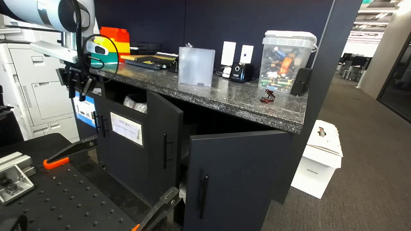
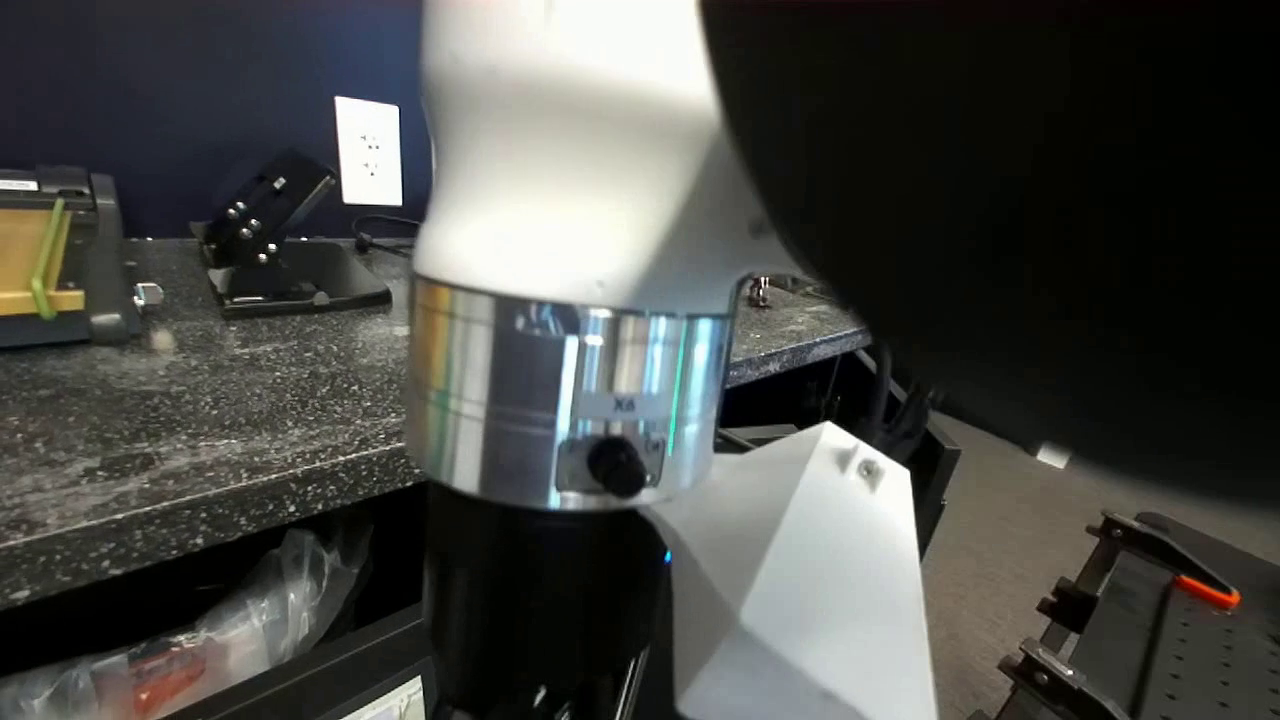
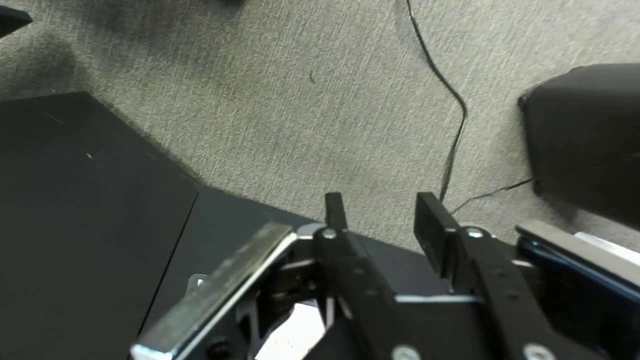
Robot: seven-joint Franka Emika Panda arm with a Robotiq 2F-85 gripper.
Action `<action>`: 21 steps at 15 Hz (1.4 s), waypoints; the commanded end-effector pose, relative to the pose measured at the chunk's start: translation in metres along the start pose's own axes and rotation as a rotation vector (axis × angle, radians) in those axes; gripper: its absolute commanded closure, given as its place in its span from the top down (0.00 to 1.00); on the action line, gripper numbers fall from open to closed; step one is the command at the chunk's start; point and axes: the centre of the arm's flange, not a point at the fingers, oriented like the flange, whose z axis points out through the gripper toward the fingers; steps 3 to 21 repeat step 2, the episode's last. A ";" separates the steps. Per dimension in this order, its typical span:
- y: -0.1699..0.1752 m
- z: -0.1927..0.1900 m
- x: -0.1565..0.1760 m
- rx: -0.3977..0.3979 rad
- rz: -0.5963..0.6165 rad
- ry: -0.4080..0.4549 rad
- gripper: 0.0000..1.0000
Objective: Open the left door of the cabinet on the right
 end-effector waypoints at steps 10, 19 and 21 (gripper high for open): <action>0.004 -0.006 0.002 0.015 -0.013 -0.009 0.53; 0.004 -0.006 0.002 0.015 -0.013 -0.009 0.53; 0.004 -0.006 0.002 0.015 -0.013 -0.009 0.53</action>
